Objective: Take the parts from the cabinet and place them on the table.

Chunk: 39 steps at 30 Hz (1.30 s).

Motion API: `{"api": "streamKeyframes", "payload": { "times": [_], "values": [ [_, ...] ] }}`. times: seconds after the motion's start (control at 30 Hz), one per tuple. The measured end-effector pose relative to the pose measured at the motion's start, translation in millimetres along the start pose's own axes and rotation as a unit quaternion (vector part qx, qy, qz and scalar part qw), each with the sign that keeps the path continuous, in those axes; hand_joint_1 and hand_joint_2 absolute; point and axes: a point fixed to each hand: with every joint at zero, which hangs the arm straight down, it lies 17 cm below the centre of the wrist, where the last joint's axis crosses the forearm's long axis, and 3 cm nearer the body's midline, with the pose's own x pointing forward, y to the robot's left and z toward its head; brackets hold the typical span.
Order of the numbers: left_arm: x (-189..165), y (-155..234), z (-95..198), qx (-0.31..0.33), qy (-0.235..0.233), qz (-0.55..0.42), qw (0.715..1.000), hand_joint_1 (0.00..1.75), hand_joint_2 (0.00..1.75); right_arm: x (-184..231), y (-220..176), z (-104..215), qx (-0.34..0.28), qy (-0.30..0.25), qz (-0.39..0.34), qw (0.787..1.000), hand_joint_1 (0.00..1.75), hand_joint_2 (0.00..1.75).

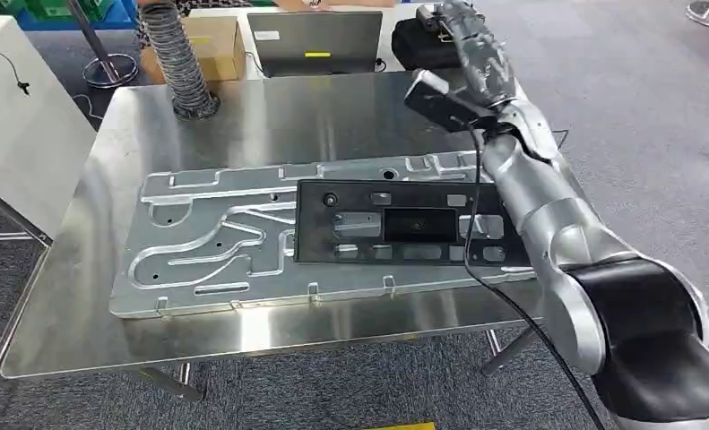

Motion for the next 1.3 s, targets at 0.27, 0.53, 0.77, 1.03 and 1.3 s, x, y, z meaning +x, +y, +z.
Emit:
{"api": "streamKeyframes", "payload": {
  "times": [0.27,0.53,0.77,1.03,1.3],
  "values": [
    [-1,-1,1,-0.006,-0.001,-0.007,1.000,0.00,0.00,-14,-135,19,-0.250,0.009,-0.105,0.962,0.00,0.00],
    [4,-3,2,-0.008,-0.020,0.015,1.000,0.00,0.00,11,-193,194,-0.453,-0.027,-0.189,0.871,0.00,0.00],
    [4,-1,3,0.003,-0.020,0.040,0.999,0.00,0.00,43,-193,300,-0.463,-0.003,-0.183,0.867,0.00,0.00],
    [5,0,3,0.007,-0.022,0.051,0.998,0.00,0.00,42,-167,359,-0.414,0.060,-0.164,0.893,0.00,0.00],
    [5,-1,4,0.002,-0.025,0.051,0.998,0.00,0.00,23,-145,399,-0.383,0.129,-0.144,0.903,0.00,0.00]
  ]
}}
